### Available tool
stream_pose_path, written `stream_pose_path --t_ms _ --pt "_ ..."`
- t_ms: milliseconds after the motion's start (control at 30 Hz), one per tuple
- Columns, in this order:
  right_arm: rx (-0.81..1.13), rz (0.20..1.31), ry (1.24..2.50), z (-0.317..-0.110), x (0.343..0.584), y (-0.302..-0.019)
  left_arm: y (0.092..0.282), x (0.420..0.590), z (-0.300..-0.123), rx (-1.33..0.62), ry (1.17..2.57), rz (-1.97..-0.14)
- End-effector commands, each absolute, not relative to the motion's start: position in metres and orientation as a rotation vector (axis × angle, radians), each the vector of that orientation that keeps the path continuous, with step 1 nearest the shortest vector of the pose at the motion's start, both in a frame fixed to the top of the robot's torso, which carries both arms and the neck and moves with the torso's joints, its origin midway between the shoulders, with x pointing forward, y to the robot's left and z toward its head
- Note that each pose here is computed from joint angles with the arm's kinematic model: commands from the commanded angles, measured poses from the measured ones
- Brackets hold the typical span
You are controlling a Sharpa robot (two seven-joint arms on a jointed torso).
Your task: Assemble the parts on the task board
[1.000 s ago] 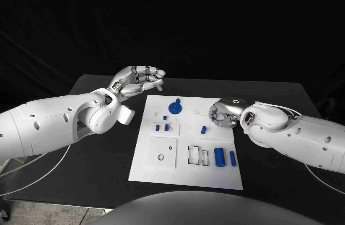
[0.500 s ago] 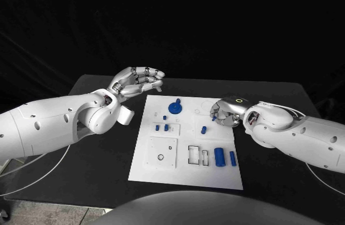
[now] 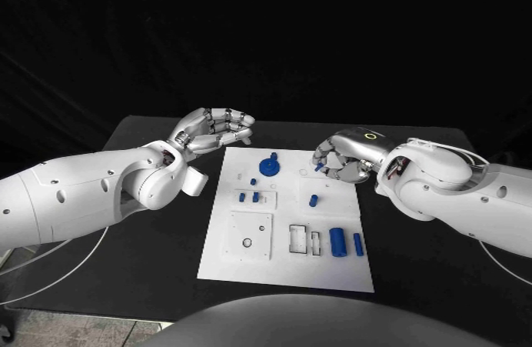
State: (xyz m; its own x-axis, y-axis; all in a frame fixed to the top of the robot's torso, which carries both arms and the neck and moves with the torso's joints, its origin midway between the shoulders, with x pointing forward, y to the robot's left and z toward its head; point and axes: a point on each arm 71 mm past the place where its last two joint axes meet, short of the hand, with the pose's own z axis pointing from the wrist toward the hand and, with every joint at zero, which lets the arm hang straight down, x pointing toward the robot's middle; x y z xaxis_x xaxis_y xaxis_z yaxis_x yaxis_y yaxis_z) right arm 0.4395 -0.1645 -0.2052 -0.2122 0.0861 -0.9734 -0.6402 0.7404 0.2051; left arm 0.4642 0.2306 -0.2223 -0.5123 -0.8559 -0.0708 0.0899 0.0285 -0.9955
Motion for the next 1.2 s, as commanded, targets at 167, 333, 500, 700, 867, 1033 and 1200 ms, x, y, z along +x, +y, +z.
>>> stream_pose_path --t_ms 167,333,500,700,867,1033,1200 --pt "-0.54 0.768 1.722 -0.222 0.416 -0.126 0.229 0.463 -0.229 -0.832 1.545 -1.6" --pt "-0.586 0.804 1.736 -0.239 0.406 -0.102 0.229 0.462 -0.232 -0.846 1.54 -1.605" --pt "-0.612 0.828 1.748 -0.251 0.401 -0.083 0.229 0.46 -0.233 -0.857 1.523 -1.616" --pt "-0.635 0.855 1.764 -0.26 0.394 -0.066 0.23 0.46 -0.232 -0.862 1.486 -1.622" --pt "-0.658 0.859 1.78 -0.265 0.391 -0.057 0.23 0.46 -0.232 -0.864 1.468 -1.622" --pt "-0.701 0.836 1.791 -0.271 0.389 -0.05 0.229 0.46 -0.233 -0.87 1.472 -1.63" --pt "-0.752 0.814 1.786 -0.274 0.387 -0.044 0.227 0.46 -0.234 -0.875 1.485 -1.64"
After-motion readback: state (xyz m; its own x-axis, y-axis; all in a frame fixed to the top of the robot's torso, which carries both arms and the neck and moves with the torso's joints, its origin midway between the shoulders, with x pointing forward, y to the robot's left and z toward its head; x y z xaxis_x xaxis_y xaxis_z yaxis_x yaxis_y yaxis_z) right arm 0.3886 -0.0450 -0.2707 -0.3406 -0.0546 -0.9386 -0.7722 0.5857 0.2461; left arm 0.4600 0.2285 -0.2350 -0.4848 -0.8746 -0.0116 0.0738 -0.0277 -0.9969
